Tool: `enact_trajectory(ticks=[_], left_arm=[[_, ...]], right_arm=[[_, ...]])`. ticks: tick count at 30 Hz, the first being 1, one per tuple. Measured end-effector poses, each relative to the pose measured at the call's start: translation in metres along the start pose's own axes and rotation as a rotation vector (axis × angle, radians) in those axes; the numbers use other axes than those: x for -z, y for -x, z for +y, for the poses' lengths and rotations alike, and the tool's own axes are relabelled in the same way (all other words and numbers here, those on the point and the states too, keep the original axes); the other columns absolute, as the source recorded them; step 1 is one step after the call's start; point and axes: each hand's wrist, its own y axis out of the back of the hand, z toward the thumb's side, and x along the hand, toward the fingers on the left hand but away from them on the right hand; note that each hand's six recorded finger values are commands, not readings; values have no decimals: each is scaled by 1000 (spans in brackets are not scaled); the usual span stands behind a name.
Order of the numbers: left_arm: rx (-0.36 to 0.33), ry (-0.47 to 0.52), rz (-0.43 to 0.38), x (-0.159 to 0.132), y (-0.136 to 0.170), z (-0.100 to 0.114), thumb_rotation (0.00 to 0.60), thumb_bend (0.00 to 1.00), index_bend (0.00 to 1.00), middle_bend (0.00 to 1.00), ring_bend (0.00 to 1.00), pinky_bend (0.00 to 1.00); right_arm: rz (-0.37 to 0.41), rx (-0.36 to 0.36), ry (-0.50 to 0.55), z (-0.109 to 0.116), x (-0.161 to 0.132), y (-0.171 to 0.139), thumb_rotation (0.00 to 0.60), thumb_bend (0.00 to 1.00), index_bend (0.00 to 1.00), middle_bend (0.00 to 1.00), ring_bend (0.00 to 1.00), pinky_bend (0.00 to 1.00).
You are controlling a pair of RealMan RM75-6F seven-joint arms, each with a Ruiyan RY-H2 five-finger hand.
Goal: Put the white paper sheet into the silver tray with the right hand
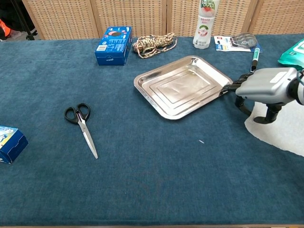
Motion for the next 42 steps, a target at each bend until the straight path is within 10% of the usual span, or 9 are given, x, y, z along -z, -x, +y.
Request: enact_trajectory(ticks=[15,42], left_arm=[[2,4,-6,-1,1,0,600,0,0,0,0,0],[21,42,-1,7,-2,5,600,0,0,0,0,0]], right_arm=[[9,71,55,15,3,-13,600,468,623,17,0,24],[-13,315,47,149,-47,30,600,517,630,20,0,24]])
